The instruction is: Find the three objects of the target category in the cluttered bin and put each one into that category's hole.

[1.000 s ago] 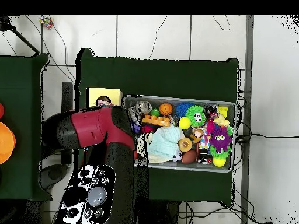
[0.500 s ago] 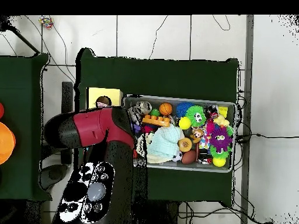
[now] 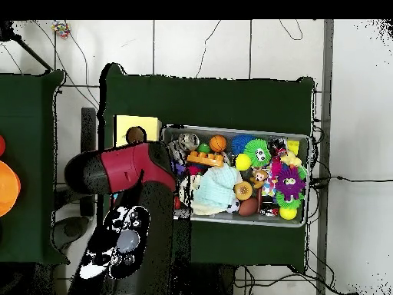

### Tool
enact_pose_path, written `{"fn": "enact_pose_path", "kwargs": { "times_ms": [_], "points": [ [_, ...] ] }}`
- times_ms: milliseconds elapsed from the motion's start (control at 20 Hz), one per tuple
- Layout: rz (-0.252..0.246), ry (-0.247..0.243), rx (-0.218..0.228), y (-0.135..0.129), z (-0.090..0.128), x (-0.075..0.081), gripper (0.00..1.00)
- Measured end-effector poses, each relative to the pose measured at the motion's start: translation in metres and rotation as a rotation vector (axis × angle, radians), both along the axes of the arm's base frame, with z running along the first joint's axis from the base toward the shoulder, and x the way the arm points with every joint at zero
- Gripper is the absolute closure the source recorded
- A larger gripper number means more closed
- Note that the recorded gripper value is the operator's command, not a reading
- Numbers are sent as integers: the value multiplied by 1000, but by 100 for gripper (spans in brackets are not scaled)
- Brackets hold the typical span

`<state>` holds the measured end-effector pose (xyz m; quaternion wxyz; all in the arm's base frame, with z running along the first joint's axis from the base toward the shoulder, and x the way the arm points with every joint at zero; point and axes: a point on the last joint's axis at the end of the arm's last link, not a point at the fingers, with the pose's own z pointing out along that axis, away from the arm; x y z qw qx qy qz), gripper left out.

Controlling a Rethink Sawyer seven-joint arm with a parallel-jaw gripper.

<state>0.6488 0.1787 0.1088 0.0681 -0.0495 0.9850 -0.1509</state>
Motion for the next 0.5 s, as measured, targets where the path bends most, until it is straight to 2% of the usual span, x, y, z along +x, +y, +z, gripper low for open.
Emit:
{"fn": "enact_pose_path", "kwargs": {
  "times_ms": [300, 500],
  "points": [
    [23, 8, -22, 6, -16, -8, 100],
    [54, 18, -59, 14, -23, -18, 100]
  ]
}}
